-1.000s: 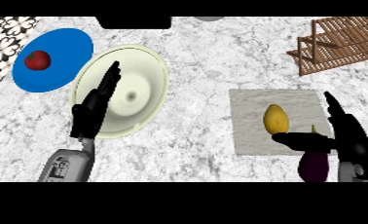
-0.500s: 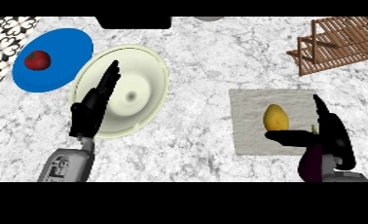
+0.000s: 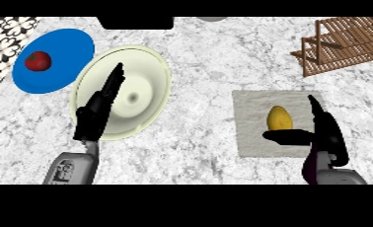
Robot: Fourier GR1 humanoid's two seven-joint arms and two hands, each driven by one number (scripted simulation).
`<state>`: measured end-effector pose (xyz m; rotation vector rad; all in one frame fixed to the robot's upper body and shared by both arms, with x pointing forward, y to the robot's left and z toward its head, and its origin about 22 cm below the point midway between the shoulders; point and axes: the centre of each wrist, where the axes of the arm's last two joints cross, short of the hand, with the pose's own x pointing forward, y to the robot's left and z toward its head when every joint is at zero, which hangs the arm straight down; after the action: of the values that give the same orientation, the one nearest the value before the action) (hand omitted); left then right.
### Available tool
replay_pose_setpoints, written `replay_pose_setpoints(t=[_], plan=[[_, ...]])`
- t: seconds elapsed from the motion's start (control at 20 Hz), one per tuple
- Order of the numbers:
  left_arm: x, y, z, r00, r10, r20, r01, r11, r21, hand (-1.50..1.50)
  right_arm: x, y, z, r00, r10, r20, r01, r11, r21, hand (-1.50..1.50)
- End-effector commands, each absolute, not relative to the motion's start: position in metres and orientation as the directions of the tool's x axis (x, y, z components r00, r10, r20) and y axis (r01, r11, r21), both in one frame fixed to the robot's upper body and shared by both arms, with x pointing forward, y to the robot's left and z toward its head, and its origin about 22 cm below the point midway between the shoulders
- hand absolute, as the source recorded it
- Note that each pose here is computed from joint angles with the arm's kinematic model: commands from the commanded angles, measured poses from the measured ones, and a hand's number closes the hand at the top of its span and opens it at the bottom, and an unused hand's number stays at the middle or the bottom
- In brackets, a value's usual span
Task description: Pick the lemon from the placemat and place it in the tiered shelf
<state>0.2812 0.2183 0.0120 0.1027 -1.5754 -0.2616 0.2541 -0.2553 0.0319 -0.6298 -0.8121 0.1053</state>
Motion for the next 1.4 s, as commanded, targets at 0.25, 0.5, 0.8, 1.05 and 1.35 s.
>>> replay_pose_setpoints(t=[0.25, 0.5, 0.8, 1.05, 1.35], plan=[[0.258, 0.217, 0.015, -0.023, -0.235, 0.972, 0.083, 0.968, 0.237, 0.00, 0.246, -0.251, 0.036, 0.673, 0.439, 0.595, 0.048, 0.777, -0.628, 1.50], [0.289, 0.225, 0.014, -0.040, -0.248, 0.968, 0.081, 0.965, 0.250, 0.00, 0.251, -0.248, 0.029, 0.654, 0.462, 0.600, 0.070, 0.752, -0.655, 1.50], [0.280, 0.213, 0.010, -0.020, -0.235, 0.972, 0.103, 0.966, 0.236, 0.00, 0.234, -0.267, 0.038, 0.185, 0.890, 0.416, -0.341, 0.455, -0.822, 1.50], [0.278, 0.233, 0.019, -0.027, -0.226, 0.974, 0.096, 0.969, 0.227, 0.00, 0.214, -0.321, 0.051, -0.063, 0.913, 0.402, -0.366, 0.354, -0.861, 1.50], [0.283, 0.227, 0.005, -0.015, -0.235, 0.972, 0.078, 0.969, 0.235, 0.00, 0.216, -0.344, 0.091, -0.131, 0.717, 0.685, -0.217, 0.653, -0.726, 1.50]])
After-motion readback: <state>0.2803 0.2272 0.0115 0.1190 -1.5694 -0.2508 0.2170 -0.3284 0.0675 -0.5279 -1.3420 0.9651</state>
